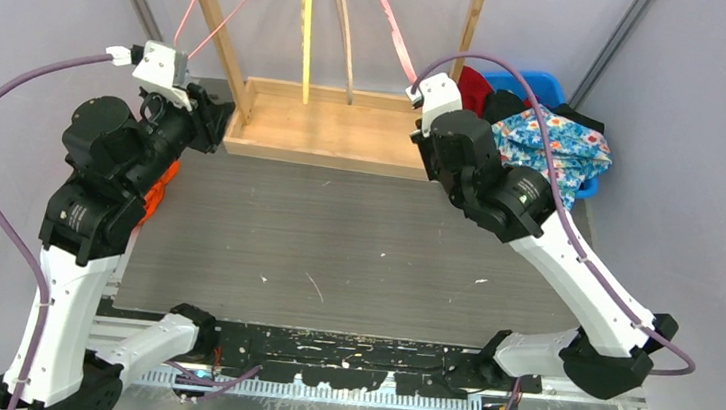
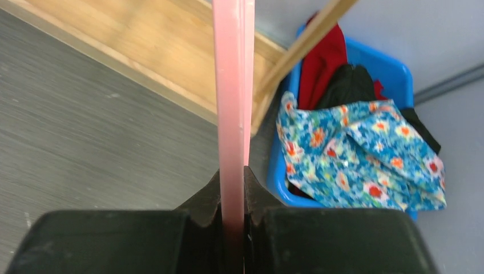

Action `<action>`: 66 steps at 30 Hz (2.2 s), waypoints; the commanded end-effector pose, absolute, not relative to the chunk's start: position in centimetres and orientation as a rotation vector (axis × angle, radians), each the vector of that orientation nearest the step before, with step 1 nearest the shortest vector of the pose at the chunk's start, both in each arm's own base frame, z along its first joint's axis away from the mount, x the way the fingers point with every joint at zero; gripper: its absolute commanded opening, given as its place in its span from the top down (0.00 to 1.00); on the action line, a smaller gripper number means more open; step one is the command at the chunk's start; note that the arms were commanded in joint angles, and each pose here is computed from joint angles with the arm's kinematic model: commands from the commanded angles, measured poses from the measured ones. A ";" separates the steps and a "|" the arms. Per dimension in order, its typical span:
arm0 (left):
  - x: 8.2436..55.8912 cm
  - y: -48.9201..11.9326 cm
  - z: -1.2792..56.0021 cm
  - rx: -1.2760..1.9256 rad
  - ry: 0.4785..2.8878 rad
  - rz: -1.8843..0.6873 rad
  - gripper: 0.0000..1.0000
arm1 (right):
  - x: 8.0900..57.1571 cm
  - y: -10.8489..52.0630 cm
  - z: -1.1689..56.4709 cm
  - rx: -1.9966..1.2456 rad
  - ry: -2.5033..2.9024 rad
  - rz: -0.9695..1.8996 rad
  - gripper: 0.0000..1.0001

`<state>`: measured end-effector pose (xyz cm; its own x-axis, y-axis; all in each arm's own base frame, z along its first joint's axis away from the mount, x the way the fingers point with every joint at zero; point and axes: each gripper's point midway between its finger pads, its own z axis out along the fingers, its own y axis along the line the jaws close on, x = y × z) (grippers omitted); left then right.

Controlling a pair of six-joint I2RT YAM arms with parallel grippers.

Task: Remove the skirt from the hanger
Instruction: Place the hanger at the clothesline.

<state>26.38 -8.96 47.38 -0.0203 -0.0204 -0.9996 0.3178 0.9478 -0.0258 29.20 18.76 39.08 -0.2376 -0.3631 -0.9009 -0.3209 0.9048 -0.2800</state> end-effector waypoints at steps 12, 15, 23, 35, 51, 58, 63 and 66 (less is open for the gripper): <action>26.6 -8.6 47.8 0.227 1.544 -0.250 0.69 | 39.5 17.6 45.0 -0.218 1.781 0.010 0.99; 26.3 -8.3 47.9 0.232 1.546 -0.229 0.69 | 41.5 18.0 45.2 -0.178 1.784 0.061 0.99; 25.7 -7.6 47.5 0.232 1.547 -0.196 0.69 | 44.7 18.9 45.9 -0.081 1.776 0.178 0.99; 25.7 -6.6 45.7 0.234 1.584 -0.127 0.69 | 48.9 19.8 45.8 0.011 1.765 0.367 0.99; 26.9 -6.0 44.6 0.209 1.621 -0.071 0.69 | 53.6 17.7 41.5 0.172 1.847 0.499 0.99; 27.3 -5.8 44.2 0.210 1.637 -0.048 0.68 | 54.1 18.2 40.0 0.165 1.879 0.525 0.98; 27.5 -6.0 44.1 0.218 1.634 -0.051 0.67 | 53.4 18.3 40.1 0.114 1.882 0.522 0.81; 27.4 -6.0 44.1 0.221 1.634 -0.055 0.67 | 52.9 18.0 40.2 0.130 1.888 0.514 0.77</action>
